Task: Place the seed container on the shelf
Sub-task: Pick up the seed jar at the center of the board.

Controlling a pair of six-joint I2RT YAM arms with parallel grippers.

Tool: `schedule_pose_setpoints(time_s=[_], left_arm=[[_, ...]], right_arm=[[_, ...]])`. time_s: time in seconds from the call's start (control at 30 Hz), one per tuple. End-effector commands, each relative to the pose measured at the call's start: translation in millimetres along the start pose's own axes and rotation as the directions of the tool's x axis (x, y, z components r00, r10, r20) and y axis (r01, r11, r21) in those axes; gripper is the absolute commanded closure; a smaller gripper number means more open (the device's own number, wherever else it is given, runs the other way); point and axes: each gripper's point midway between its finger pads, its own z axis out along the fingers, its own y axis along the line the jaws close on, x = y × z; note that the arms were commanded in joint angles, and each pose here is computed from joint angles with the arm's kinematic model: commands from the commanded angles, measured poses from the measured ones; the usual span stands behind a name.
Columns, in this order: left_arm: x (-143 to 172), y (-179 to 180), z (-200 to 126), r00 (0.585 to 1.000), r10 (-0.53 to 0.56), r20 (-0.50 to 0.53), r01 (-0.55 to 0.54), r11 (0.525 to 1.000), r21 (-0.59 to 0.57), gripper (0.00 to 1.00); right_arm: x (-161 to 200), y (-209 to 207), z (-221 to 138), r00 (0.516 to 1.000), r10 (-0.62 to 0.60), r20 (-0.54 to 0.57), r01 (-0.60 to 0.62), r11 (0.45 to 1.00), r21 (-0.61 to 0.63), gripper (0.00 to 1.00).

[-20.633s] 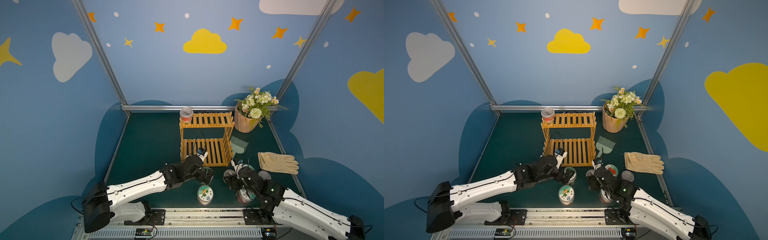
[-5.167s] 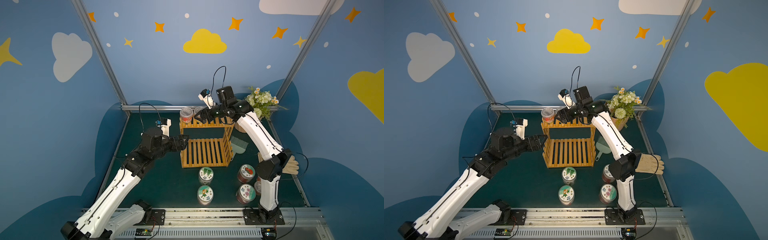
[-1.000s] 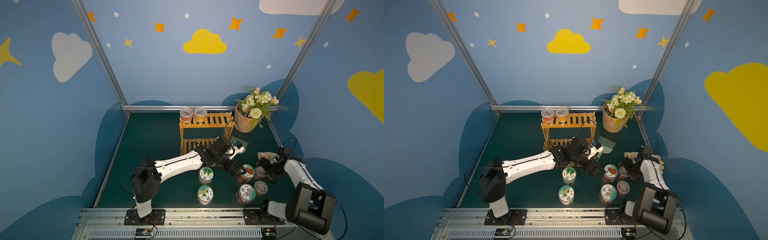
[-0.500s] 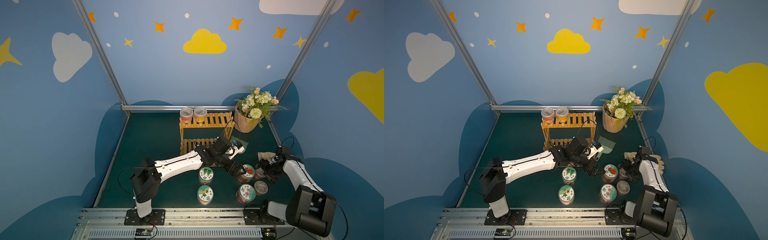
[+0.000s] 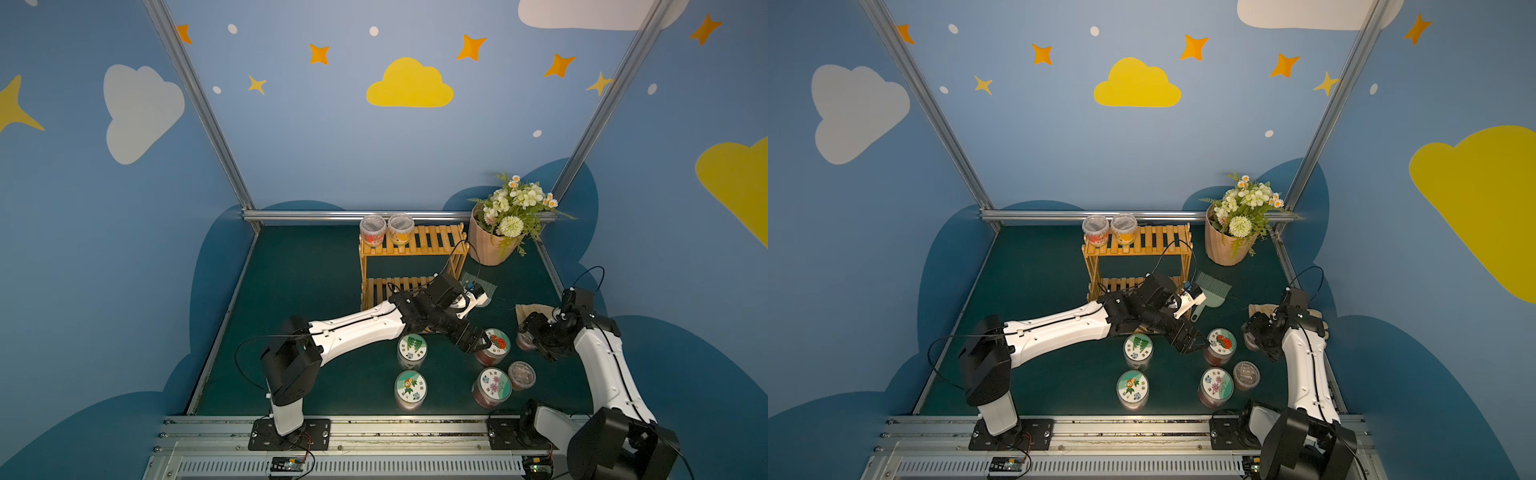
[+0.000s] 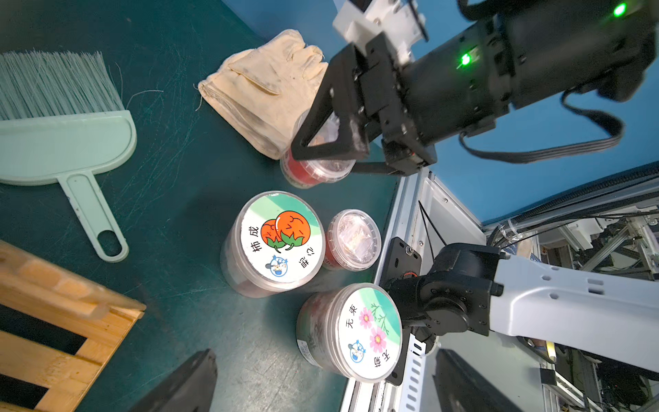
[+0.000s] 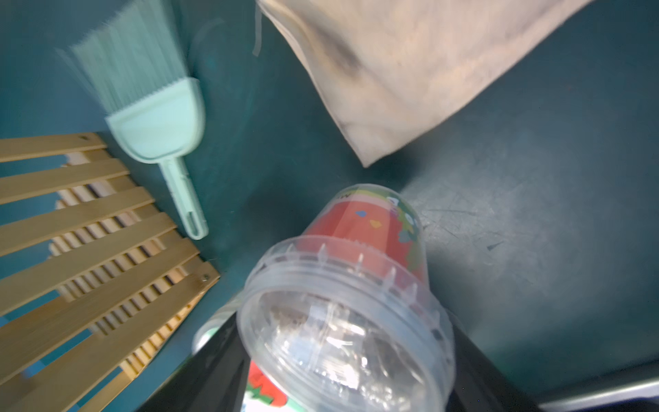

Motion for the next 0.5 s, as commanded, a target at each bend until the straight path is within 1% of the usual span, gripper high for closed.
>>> schedule_pose_setpoints(time_s=[0.0, 0.17, 0.27, 0.47], left_arm=[[-13, -9, -17, 0.999, 0.021, 0.042, -0.021, 1.000, 0.004, 0.00], [-20, -11, -24, 0.997, 0.031, 0.073, -0.031, 1.000, -0.007, 0.00], [-24, -9, -30, 0.994, 0.036, 0.101, -0.034, 0.999, -0.027, 0.00], [-32, -1, -48, 0.983, 0.029, 0.183, -0.015, 0.997, -0.079, 0.00]], right_arm=[[-3, 16, -30, 0.999, -0.047, 0.020, 0.048, 0.998, -0.044, 0.25], [-2, 50, -65, 0.981, -0.193, 0.021, 0.194, 0.968, -0.160, 0.25], [3, 64, -83, 0.965, -0.261, 0.005, 0.257, 0.946, -0.196, 0.26], [19, 99, -109, 0.916, -0.401, -0.006, 0.383, 0.881, -0.278, 0.27]])
